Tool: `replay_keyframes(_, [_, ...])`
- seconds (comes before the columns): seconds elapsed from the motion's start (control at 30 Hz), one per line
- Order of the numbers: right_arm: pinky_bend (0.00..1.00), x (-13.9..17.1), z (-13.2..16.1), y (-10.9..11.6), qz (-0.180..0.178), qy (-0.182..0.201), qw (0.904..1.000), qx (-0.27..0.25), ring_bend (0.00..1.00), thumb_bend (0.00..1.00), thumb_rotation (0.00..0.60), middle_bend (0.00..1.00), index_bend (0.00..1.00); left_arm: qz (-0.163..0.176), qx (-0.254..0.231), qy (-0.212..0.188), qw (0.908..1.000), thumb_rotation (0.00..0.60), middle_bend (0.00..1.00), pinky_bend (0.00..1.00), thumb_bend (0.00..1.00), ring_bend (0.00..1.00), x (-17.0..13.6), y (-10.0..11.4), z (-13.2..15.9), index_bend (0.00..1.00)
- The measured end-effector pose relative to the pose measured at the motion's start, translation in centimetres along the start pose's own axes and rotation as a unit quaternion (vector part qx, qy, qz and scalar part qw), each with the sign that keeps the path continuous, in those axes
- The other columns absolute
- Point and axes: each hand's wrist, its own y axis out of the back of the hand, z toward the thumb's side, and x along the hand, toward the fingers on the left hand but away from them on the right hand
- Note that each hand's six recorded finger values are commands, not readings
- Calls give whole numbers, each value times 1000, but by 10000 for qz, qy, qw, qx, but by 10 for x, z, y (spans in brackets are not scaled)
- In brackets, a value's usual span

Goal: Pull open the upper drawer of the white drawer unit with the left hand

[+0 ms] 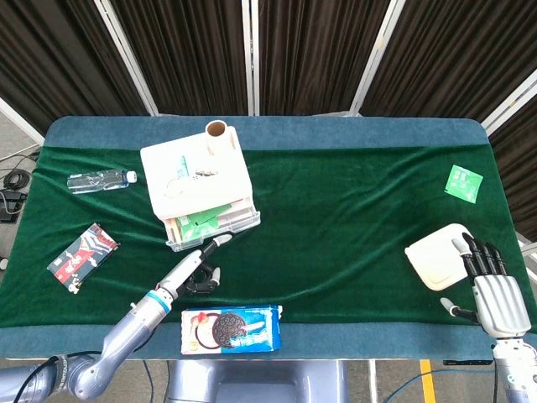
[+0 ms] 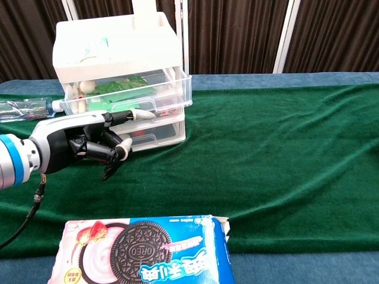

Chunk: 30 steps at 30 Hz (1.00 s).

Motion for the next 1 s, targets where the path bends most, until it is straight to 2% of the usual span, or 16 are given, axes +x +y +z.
replay_keyframes(0.1, [0,0,0,0,-1,-3,10000,3,0,18,600,0,17,-76,151,-26,9999,600,870,672,733,733,-6,-2,-3,56])
replay_keyframes(0.17, [0,0,0,0,-5,-5,10000,4,0,19,600,0,20,-107,268,-67,9996,600,857,656,732,726,-11,-4,-6,106])
replay_keyframes(0.33, [0,0,-1,0,-12,-18,10000,6,0,18,600,0,31,-45,478,-256,9985,600,756,593,731,622,-27,-4,-6,370])
replay_keyframes(0.53, [0,0,-1,-1,11,-30,10000,35,0,18,600,0,40,218,772,-693,9944,600,657,553,731,525,-54,-5,7,556])
replay_keyframes(0.6, [0,0,-1,-1,9,-28,10000,39,0,18,600,0,40,291,913,-841,9918,600,633,535,731,503,-63,-6,13,561])
replay_keyframes(0.8, [0,0,-1,-1,-1,-33,10000,33,0,18,600,0,42,706,1371,-1142,9814,600,514,474,725,398,-83,-1,32,458])
replay_keyframes(0.9, [0,0,-1,0,-5,-30,10000,27,0,19,600,0,42,953,1699,-1197,9735,600,485,456,723,372,-89,2,40,438])
replay_keyframes(1.0, [0,0,-1,0,-15,-29,10000,18,0,18,600,0,42,1301,2120,-1245,9605,600,478,445,722,363,-93,8,50,430])
